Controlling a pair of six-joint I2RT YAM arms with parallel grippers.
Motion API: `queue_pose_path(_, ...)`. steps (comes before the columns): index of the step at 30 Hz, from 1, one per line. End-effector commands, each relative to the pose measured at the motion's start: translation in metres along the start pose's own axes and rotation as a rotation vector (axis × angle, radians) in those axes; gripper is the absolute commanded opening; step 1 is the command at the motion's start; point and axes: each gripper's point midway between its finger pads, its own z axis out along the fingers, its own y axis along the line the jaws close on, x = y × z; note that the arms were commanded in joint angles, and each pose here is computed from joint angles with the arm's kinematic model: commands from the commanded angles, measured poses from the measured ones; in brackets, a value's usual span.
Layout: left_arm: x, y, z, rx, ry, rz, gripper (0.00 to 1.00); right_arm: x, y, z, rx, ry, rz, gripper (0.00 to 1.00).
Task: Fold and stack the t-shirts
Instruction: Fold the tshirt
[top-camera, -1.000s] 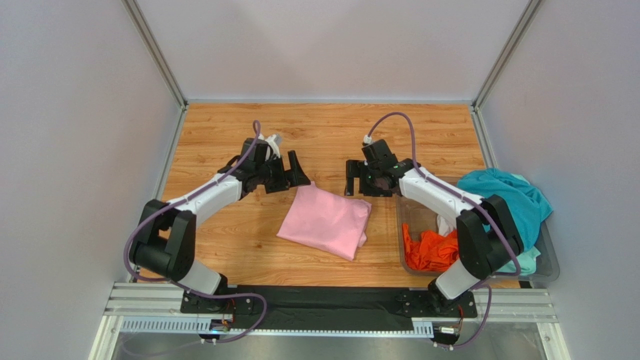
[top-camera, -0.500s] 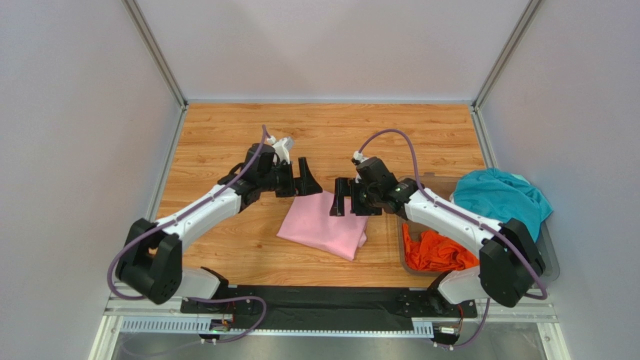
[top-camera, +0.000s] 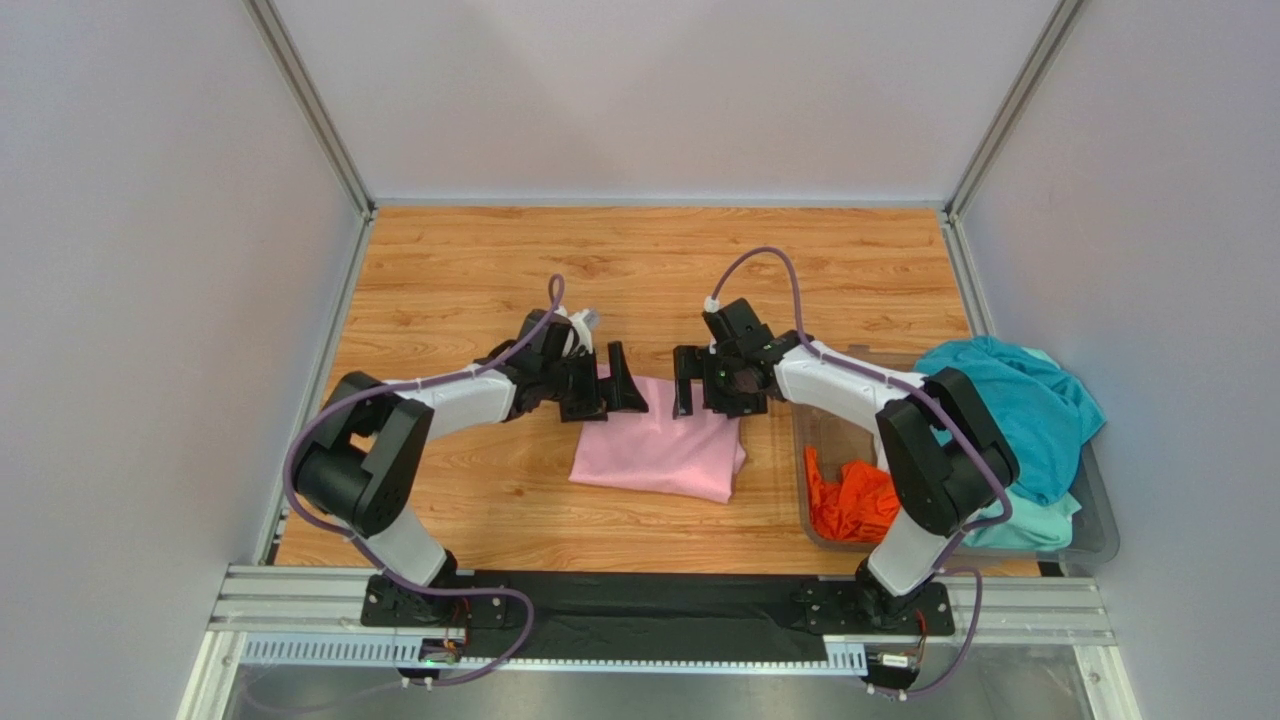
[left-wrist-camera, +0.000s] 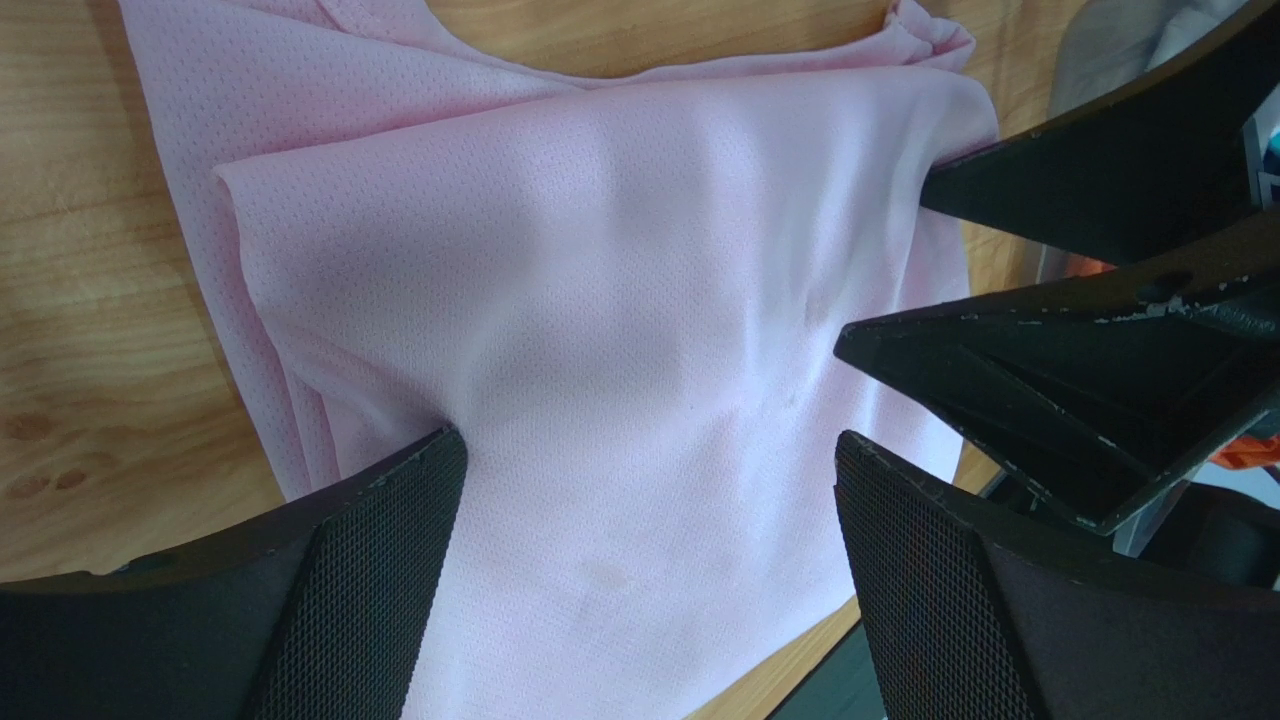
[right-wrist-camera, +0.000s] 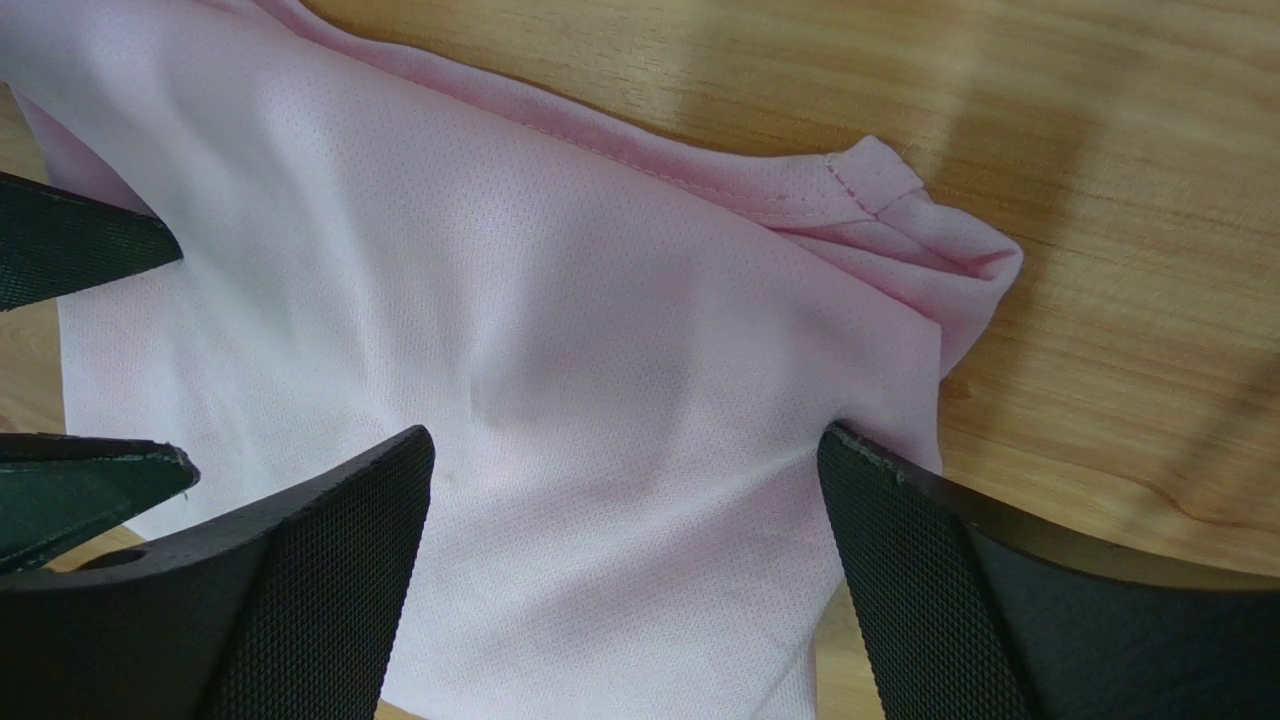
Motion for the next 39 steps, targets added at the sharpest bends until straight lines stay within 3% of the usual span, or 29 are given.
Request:
queue_pose_path(1,0.024,0.011,-0.008,-0.012,0.0,-0.043,1.0,-0.024,0.01,-0.013,-0.023,-0.061,-0.087,1.0)
queue_pose_path(7,0.012,-0.007,-0.05,-0.025,-0.107,0.009,1.0,-0.019,0.017,-0.057,-0.047,-0.113,-0.092,1.0)
queue_pose_path(13,-0.008,-0.015,-0.083,-0.074,-0.213,0.094,1.0,0.022,0.023,-0.058,-0.116,-0.061,-0.066,1.0)
queue_pose_path(23,-0.022,-0.012,-0.048,-0.075,-0.162,0.074,1.0,0.032,0.002,-0.03,-0.001,-0.004,-0.083,1.0)
queue_pose_path(27,-0.022,-0.003,-0.03,-0.092,-0.121,0.064,1.0,0.042,0.006,-0.026,-0.038,0.026,-0.067,0.97)
queue_pose_path(30,-0.02,0.007,-0.022,-0.12,-0.102,0.048,1.0,0.048,0.008,-0.025,-0.062,0.045,-0.057,0.91)
queue_pose_path(39,-0.014,0.024,-0.016,-0.184,-0.089,0.012,1.0,0.067,0.013,-0.03,-0.087,0.118,0.022,0.47)
